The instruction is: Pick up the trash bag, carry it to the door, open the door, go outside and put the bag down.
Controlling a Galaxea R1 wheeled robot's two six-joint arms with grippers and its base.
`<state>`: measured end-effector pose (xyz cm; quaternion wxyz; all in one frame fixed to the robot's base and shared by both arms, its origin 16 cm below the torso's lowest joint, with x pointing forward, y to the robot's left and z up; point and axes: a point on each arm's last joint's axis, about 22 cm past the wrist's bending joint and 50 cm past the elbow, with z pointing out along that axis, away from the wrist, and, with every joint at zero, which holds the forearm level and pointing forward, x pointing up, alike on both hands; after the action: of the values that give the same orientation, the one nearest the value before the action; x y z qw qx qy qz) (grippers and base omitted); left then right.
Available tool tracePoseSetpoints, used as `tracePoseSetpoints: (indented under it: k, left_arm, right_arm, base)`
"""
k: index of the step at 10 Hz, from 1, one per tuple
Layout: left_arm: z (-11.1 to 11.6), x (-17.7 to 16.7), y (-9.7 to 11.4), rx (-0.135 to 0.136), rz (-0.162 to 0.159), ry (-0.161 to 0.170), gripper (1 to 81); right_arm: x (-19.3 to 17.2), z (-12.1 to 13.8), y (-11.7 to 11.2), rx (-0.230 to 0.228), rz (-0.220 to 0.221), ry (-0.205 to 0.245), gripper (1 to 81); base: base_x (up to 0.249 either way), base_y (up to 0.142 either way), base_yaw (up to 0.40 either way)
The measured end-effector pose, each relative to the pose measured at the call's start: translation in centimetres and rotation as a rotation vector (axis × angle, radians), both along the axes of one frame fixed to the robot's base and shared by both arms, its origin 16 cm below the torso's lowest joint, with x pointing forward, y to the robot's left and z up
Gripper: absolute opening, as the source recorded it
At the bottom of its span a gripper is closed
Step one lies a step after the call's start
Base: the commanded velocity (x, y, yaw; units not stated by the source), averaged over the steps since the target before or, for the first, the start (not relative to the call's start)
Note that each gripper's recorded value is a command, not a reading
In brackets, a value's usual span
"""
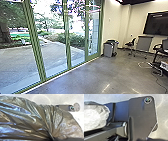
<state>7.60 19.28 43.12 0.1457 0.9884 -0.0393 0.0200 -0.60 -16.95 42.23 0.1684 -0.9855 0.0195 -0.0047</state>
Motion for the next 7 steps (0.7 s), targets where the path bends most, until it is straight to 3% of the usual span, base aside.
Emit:
tracePoseSetpoints:
  k: [7]
  left_arm:
    - [0.00,0.03,0.03,0.001,0.000,0.000,1.0]
  right_arm:
    - [0.01,0.02,0.19,0.002,0.000,-0.001,81.1]
  base:
    - [0.170,-0.074,0.000]
